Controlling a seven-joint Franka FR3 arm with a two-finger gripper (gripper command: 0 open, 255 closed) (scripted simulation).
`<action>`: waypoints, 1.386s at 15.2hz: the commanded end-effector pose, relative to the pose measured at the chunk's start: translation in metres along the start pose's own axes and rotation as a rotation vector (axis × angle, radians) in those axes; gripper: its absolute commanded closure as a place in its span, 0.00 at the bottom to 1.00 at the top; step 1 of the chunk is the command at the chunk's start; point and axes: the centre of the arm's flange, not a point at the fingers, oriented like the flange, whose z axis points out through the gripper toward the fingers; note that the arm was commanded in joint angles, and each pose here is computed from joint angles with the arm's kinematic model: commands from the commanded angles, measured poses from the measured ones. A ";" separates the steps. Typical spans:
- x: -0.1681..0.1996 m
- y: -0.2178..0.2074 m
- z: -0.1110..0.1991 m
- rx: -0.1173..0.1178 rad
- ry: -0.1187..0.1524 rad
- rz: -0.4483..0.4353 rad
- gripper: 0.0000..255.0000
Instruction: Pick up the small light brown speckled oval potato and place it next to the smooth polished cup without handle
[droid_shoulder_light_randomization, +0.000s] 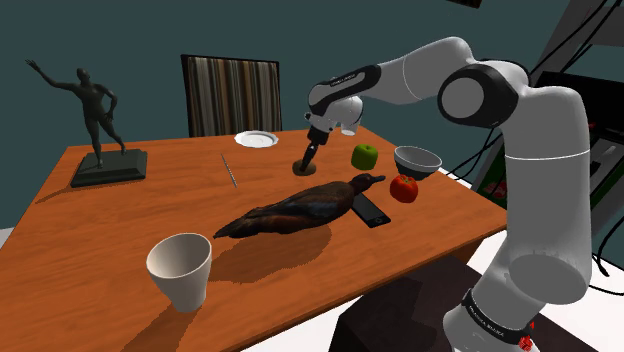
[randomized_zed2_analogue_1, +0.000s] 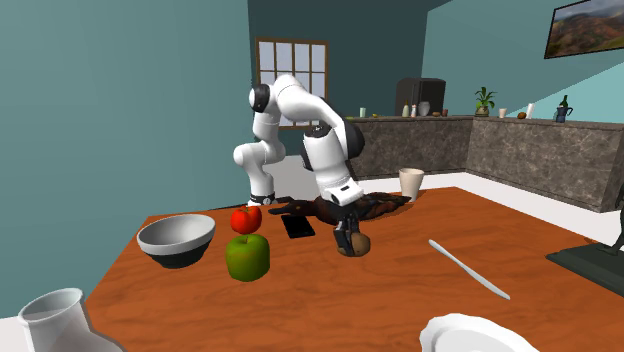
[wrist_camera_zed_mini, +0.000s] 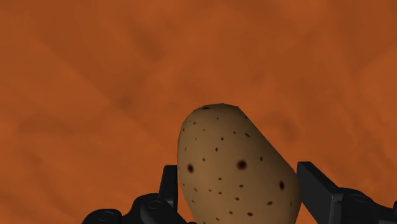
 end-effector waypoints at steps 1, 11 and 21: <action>0.003 -0.003 -0.010 0.000 0.000 0.000 1.00; 0.016 -0.013 -0.060 0.000 0.000 0.000 1.00; 0.029 -0.023 -0.110 0.000 0.000 0.000 1.00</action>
